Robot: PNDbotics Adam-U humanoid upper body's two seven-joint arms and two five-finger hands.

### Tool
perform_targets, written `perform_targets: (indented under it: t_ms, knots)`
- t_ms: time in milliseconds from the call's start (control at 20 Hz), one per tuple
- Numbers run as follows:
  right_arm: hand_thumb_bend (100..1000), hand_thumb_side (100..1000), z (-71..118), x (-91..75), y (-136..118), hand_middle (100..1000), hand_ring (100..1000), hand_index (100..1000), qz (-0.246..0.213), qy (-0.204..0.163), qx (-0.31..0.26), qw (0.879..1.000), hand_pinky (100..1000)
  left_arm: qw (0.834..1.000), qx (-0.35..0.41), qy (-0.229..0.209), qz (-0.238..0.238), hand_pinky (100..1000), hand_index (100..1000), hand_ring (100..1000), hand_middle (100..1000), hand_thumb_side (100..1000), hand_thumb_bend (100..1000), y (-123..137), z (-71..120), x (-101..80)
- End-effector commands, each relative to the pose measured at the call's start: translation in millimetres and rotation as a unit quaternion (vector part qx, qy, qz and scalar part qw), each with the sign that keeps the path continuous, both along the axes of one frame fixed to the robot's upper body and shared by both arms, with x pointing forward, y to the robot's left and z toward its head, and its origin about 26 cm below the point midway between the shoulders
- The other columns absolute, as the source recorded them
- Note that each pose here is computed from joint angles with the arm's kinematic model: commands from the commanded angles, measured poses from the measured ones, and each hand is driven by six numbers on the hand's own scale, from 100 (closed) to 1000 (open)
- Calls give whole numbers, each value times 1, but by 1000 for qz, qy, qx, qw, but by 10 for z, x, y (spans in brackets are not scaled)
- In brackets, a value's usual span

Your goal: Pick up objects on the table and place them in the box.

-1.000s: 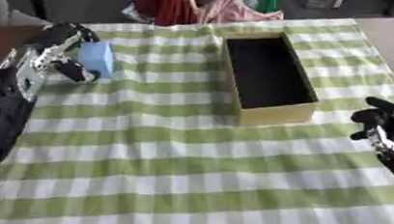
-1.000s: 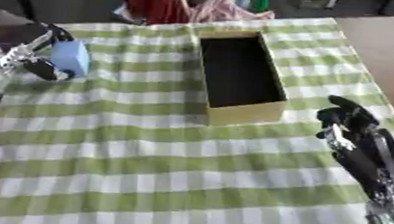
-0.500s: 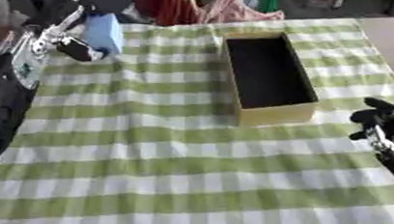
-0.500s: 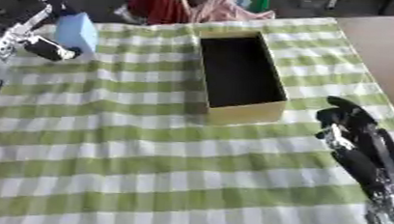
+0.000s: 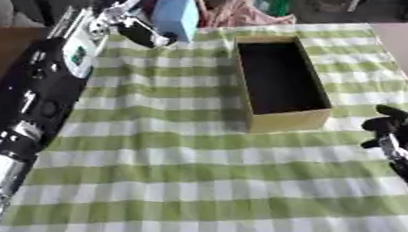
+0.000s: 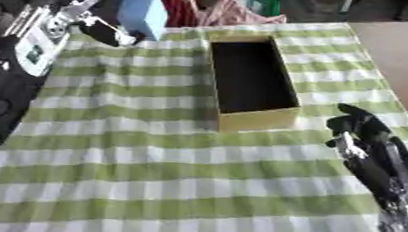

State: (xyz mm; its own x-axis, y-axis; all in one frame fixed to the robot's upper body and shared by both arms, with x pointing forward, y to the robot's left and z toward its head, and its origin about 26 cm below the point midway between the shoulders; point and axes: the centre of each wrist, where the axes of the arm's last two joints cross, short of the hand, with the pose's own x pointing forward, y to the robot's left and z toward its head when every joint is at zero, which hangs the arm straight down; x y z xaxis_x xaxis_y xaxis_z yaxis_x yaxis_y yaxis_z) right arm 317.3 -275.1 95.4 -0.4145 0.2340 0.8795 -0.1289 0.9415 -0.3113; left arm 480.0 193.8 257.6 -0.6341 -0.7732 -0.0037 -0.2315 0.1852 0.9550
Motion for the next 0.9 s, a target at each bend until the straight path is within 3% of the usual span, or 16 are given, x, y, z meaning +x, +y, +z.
perform_targets:
  t_ms: [50, 300, 900]
  knots:
    - [100, 516, 69, 18, 25, 643, 763, 863, 12, -10, -2, 1000, 585, 999, 14, -30, -39, 738, 786, 702, 468, 100, 351, -337, 106, -55]
    - [100, 517, 60, 28, 75, 640, 763, 859, 25, -7, -1, 1000, 585, 997, 19, -45, -68, 736, 788, 710, 481, 100, 360, -703, -72, -100]
    - [100, 520, 62, 51, 170, 631, 760, 853, 49, -4, 1, 999, 583, 991, -11, -46, -126, 720, 816, 741, 554, 100, 387, -1126, -460, -182]
